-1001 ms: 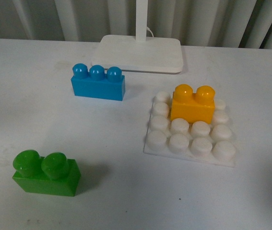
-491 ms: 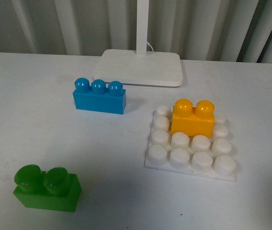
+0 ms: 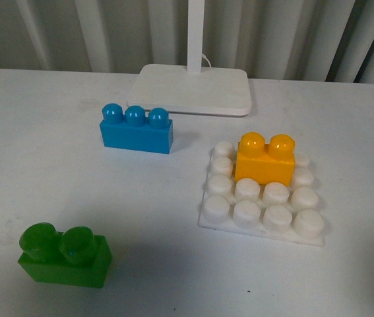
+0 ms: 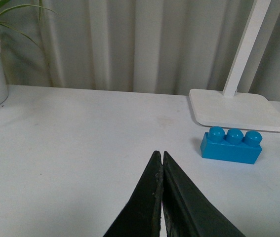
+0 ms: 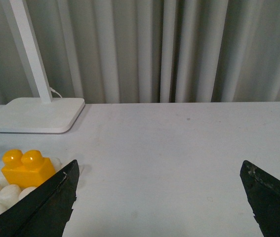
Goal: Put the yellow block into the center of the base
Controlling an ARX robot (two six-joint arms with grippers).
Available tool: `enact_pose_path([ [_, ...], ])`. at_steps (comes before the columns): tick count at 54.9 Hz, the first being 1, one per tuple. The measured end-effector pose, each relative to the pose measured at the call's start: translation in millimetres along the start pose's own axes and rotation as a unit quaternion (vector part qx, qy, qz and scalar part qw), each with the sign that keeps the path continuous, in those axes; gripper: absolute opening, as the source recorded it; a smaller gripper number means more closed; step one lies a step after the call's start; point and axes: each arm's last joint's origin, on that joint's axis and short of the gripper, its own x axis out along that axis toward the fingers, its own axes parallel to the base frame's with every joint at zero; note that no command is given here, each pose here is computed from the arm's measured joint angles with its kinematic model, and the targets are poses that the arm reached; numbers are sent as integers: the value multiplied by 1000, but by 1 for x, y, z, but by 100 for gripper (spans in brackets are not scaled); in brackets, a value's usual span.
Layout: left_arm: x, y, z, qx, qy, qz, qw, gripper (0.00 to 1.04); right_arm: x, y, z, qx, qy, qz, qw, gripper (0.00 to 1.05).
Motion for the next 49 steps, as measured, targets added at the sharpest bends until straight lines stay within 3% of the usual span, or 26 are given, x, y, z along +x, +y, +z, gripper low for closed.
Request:
enact_pose_path([
  [49, -21, 0, -10, -1, -5, -1, 1000, 5, 0, 0, 0, 0, 0, 0, 1000, 96],
])
